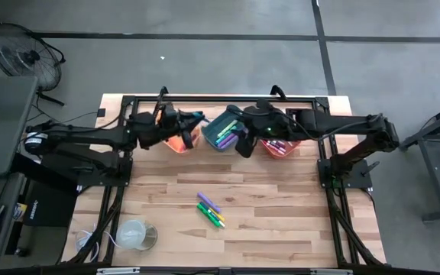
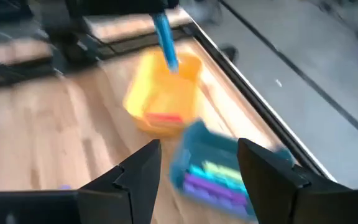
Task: Pick & Place Markers
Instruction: Put the blue pen into the yellow bin
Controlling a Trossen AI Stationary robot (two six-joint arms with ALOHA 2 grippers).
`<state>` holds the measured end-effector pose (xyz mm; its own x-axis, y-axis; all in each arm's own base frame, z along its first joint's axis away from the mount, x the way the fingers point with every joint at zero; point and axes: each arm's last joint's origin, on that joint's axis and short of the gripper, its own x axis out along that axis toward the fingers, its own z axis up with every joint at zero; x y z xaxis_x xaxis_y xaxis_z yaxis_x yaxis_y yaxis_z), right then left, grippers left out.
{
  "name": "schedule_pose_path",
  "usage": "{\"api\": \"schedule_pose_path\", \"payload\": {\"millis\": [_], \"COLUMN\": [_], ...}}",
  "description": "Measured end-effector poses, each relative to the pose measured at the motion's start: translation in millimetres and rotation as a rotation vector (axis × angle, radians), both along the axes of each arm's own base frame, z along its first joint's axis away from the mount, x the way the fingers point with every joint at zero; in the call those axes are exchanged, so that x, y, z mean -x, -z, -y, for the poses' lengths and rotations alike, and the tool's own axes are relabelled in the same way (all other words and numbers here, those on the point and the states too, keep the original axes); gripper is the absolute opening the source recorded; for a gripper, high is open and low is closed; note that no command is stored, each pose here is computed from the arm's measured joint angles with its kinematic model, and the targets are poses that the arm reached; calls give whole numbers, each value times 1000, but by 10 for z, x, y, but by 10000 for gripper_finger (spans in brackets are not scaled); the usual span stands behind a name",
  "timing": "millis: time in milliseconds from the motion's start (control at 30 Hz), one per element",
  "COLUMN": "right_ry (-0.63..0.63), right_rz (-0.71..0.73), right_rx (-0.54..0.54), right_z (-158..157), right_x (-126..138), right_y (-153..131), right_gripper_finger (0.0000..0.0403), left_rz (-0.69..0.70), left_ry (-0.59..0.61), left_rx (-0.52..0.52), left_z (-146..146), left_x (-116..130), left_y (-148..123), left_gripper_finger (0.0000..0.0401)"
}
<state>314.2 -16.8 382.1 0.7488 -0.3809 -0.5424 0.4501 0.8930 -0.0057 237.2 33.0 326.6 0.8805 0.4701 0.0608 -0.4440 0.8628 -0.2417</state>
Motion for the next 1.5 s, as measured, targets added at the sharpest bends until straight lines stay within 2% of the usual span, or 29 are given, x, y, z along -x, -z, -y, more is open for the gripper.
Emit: {"api": "schedule_pose_path", "payload": {"millis": [100,300,433,600,733,867,1067,1500], "right_ry": [65,110,117,133,132,132,132,131], "right_rz": [-62,-184,-214,-215,-215,-218,-221,-222], "right_rx": [-19,-41,-38,-18,-17,-17,-17,-17], "right_z": [9,11,12,19,19,19,19,19], "right_x": [88,192,216,219,218,220,222,221], "right_y": [38,126,145,143,143,145,146,147], "right_gripper_finger": [200,200,200,200,200,200,201,201], "left_rz": [-81,-264,-372,-501,-598,-686,-744,-775], "left_ry": [-61,-200,-261,-256,-239,-233,-199,-207], "left_rx": [76,276,415,562,641,687,731,768], "left_z": [-139,-378,-492,-596,-659,-693,-705,-704], "left_x": [58,182,232,274,247,190,113,108], "left_y": [91,354,541,737,904,1070,1216,1281], "left_gripper_finger": [41,41,41,41,41,41,41,78]}}
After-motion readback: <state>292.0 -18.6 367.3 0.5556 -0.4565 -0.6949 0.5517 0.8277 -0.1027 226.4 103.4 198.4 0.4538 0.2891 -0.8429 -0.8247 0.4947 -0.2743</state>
